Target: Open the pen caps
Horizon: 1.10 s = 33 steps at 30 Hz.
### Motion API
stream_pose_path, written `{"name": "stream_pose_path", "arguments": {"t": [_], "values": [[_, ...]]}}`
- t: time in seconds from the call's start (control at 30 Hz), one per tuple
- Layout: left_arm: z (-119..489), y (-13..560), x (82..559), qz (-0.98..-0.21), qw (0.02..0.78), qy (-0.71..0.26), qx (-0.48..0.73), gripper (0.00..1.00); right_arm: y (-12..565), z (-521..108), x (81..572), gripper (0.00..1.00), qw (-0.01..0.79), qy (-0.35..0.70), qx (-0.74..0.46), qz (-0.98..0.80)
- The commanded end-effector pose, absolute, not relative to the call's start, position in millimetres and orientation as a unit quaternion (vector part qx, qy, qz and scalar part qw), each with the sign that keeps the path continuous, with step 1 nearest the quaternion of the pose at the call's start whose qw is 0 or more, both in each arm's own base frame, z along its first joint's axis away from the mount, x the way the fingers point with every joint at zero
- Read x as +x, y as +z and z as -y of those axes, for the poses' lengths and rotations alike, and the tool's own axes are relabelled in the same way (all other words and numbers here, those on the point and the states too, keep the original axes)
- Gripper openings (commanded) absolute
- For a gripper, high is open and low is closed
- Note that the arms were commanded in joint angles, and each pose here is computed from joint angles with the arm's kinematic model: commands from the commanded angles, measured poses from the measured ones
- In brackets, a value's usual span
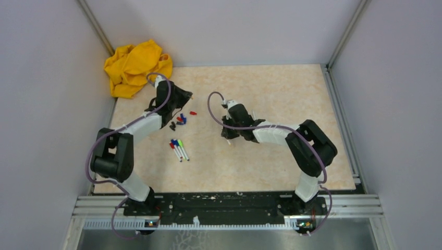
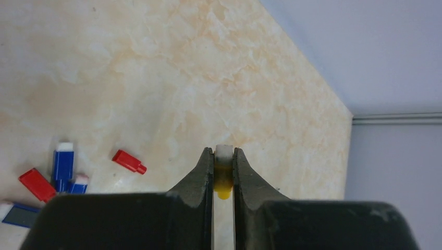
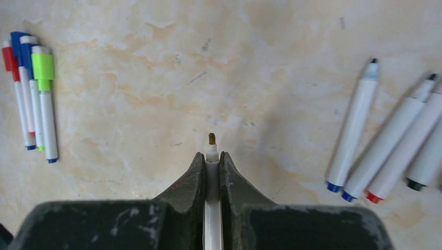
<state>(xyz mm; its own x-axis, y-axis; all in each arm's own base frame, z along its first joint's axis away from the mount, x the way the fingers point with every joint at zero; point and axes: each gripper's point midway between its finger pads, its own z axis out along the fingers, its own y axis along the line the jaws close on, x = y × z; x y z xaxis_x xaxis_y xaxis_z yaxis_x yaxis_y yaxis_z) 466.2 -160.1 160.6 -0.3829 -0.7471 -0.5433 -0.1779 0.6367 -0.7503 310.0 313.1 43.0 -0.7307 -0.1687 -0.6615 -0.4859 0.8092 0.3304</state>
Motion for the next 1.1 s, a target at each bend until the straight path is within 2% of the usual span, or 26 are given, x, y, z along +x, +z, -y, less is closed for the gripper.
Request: {"name": "stream_pose_path", "arguments": {"t": [0.0, 0.07, 0.3, 0.63, 0.87, 1.07], "values": [[155, 133, 453, -0.819, 0.459, -0.208, -0.274, 0.00, 96, -302, 354, 0.00, 0.405, 0.199, -0.157, -0.879], [150, 122, 445, -0.828, 0.453, -0.179, -0.277, 0.01, 94, -295, 360, 0.00, 0.404, 0.172, -0.152, -0.885], [133, 94, 425, -0.846, 0.438, -0.103, -0.288, 0.20, 79, -292, 373, 0.00, 0.399, 0.136, -0.143, -0.896], [133, 64, 416, -0.861, 0.410, -0.080, -0.289, 0.27, 50, -284, 384, 0.00, 0.386, 0.087, -0.135, -0.908], [131, 59, 415, -0.863, 0.406, -0.073, -0.292, 0.40, 42, -279, 387, 0.02, 0.385, 0.067, -0.135, -0.911], [130, 67, 414, -0.857, 0.414, -0.076, -0.298, 0.40, 35, -272, 388, 0.07, 0.382, 0.045, -0.134, -0.913]]}}
